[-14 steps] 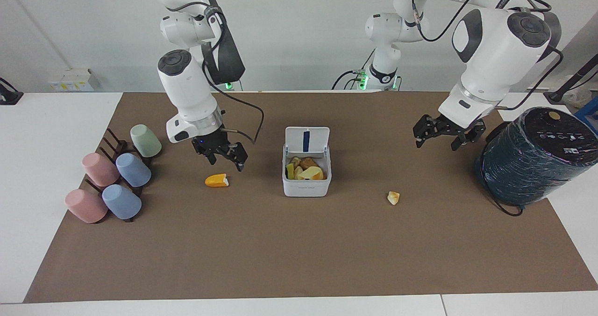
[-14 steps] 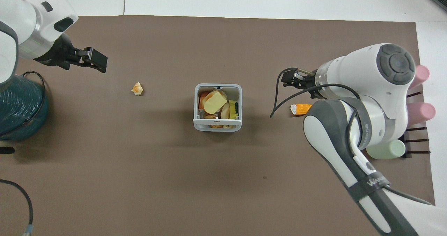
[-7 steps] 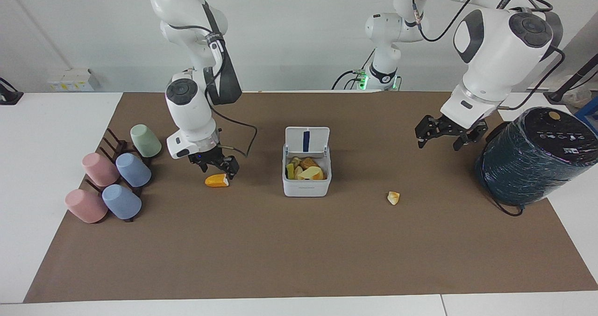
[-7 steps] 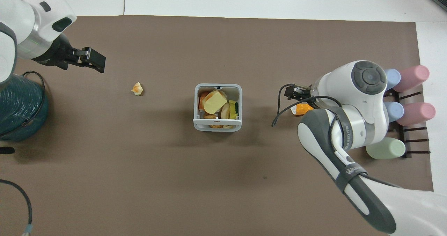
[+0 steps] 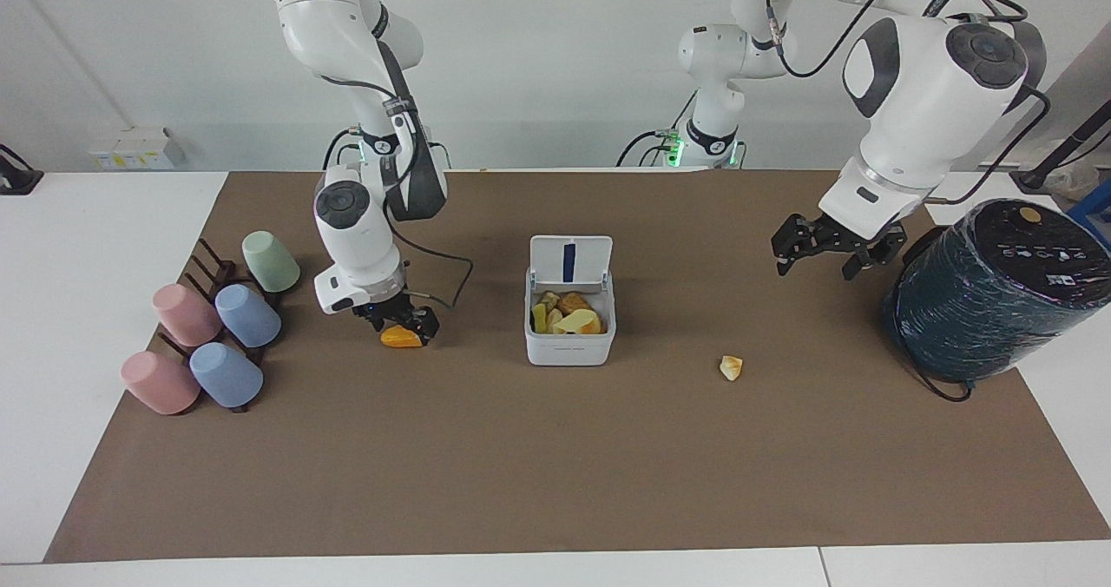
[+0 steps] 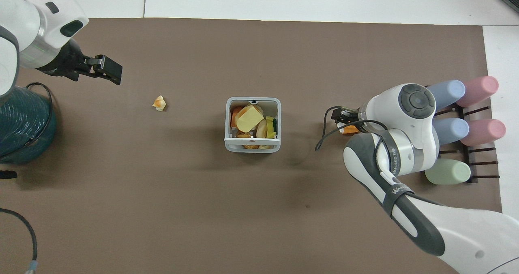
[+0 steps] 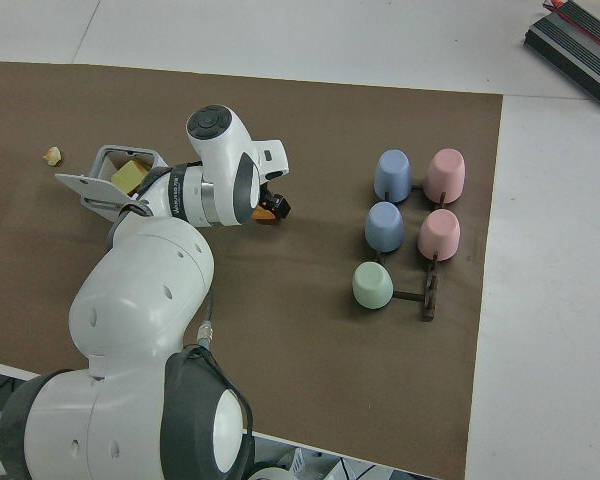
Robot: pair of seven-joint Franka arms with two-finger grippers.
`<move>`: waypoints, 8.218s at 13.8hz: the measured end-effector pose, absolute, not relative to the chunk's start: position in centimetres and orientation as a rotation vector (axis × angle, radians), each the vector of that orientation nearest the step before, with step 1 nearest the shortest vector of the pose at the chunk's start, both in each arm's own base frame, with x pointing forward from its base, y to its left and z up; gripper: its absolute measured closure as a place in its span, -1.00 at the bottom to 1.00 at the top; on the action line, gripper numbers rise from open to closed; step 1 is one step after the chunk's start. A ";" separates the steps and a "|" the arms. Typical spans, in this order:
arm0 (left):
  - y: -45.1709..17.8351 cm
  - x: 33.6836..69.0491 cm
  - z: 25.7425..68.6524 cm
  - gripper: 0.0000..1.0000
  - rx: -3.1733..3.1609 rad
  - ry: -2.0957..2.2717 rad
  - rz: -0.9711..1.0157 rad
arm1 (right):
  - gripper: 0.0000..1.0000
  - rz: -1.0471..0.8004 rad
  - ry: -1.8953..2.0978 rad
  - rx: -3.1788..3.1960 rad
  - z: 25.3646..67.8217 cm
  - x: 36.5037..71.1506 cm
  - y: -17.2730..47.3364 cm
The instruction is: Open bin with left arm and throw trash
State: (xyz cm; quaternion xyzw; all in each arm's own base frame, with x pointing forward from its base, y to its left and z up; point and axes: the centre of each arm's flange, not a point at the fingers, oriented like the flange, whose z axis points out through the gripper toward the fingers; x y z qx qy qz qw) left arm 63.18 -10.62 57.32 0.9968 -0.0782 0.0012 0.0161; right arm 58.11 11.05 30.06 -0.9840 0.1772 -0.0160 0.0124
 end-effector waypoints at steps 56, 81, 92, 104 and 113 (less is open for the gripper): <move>-14.7 60.9 31.0 0.07 3.058 -0.259 0.281 | -1.00 -0.166 0.568 -2.914 54.1 55.6 13.4; -38.4 54.1 45.3 0.94 3.050 0.003 -0.097 | -1.00 0.113 0.225 -3.164 58.1 54.2 1.3; -38.6 54.0 48.8 -1.00 3.030 0.031 -0.124 | -1.00 0.104 0.222 -3.165 57.5 53.8 1.4; -23.7 59.0 58.5 -0.48 3.030 0.153 -0.057 | -1.00 0.095 0.219 -3.165 57.5 53.8 1.5; -14.5 61.5 59.4 -1.00 3.136 -0.017 0.041 | -1.00 0.009 0.207 -3.161 58.1 54.4 1.9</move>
